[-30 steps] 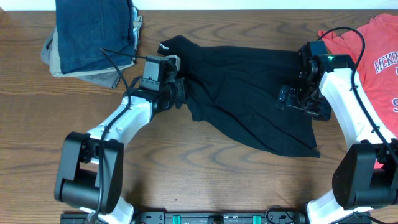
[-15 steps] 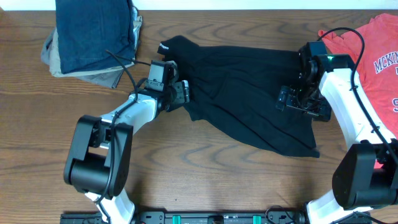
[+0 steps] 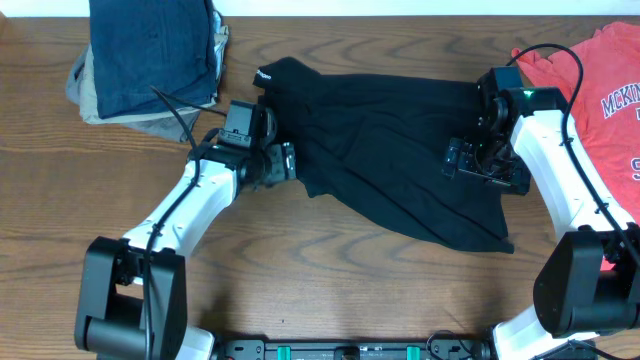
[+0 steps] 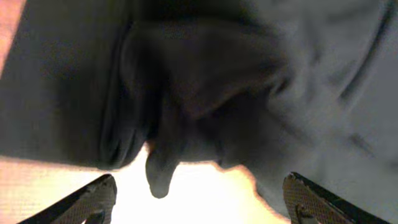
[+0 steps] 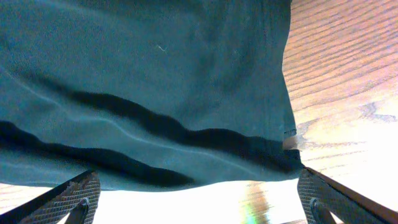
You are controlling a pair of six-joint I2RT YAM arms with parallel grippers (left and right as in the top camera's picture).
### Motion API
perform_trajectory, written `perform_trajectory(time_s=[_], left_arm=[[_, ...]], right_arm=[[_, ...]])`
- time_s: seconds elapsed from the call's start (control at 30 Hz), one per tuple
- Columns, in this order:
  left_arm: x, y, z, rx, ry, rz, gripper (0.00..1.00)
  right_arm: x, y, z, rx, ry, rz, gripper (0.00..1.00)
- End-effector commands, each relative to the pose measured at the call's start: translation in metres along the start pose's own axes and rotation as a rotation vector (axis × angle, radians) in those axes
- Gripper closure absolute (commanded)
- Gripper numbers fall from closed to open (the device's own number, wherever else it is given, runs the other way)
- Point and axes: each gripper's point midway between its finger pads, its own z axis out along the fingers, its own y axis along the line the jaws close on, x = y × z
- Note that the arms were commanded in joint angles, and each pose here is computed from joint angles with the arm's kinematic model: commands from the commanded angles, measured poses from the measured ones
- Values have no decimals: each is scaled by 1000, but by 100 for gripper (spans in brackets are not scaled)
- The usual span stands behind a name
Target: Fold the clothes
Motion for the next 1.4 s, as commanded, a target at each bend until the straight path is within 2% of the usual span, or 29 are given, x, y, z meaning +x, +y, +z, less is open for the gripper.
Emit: perform_trajectory(time_s=[0.0, 0.27, 0.5, 0.57, 1.0, 1.03, 1.1, 1.37], left_arm=[[9, 9, 7, -33, 46, -9, 14], [27, 17, 28, -54, 127, -15, 14], [27, 19, 39, -56, 135, -15, 16], [26, 18, 39, -53, 128, -14, 30], [12, 15, 41, -44, 73, -6, 80], [12, 15, 41, -44, 72, -5, 81], [12, 16, 40, -45, 73, -7, 94], [24, 13, -2, -53, 94, -10, 94]], right_arm=[[3, 7, -4, -1, -13, -25, 1], [7, 16, -4, -1, -15, -57, 1], [7, 19, -4, -4, -22, -66, 1], [7, 19, -4, -4, -22, -66, 1], [6, 20, -5, -6, -26, -66, 1], [6, 20, -5, -6, -26, -66, 1], [6, 20, -5, -6, -26, -66, 1], [6, 19, -5, -2, -28, -66, 1]])
